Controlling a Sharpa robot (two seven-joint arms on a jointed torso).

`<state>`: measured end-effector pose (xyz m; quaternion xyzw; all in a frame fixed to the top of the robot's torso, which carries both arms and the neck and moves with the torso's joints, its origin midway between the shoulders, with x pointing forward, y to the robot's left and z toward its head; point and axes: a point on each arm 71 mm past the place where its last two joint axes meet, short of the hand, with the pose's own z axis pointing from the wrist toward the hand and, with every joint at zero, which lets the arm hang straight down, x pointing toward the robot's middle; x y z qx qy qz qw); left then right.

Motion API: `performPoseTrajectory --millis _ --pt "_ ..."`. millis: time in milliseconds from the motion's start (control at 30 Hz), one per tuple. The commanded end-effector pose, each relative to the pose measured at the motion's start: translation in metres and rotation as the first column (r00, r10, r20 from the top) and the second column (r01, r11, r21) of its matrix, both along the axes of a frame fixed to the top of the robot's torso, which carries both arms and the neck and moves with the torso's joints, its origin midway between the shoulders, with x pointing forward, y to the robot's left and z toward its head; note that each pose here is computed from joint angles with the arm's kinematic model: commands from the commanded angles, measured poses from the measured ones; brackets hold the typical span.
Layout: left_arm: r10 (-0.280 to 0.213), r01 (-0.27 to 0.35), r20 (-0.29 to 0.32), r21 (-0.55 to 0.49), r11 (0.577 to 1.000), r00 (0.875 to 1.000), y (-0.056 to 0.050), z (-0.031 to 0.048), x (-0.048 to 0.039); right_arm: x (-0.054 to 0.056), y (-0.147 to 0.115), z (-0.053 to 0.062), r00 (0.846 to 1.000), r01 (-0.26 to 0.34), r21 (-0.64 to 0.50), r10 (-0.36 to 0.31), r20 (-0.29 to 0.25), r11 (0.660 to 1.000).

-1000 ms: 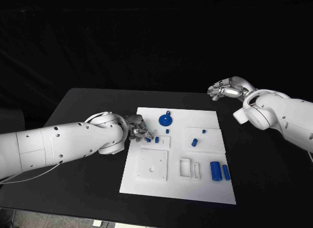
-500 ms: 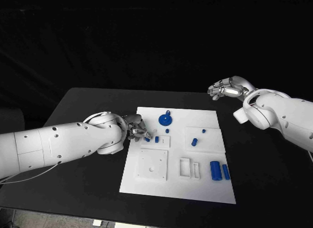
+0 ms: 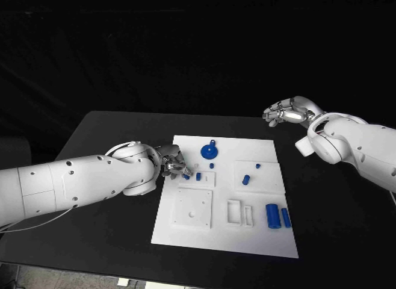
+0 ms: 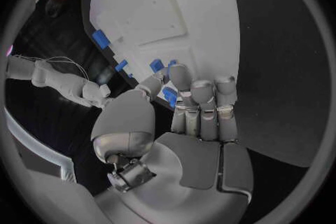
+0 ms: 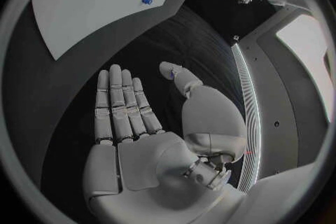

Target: Assemble the parts on the task board

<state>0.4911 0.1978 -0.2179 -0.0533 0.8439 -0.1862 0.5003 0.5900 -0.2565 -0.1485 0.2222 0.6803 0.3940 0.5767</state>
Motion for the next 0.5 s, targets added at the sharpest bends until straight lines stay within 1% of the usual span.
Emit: performPoseTrajectory --millis 33,500 --pt "0.016 -0.013 -0.047 0.065 0.998 0.999 0.0084 -0.0139 -0.0041 -0.0002 0.0004 0.0001 1.000 -0.010 0.003 0.010 -0.002 1.000" --pt "0.020 -0.017 -0.047 0.065 0.998 0.999 0.0116 -0.0147 -0.0045 -0.0002 -0.0015 0.0000 1.000 -0.007 0.002 0.007 -0.003 1.000"
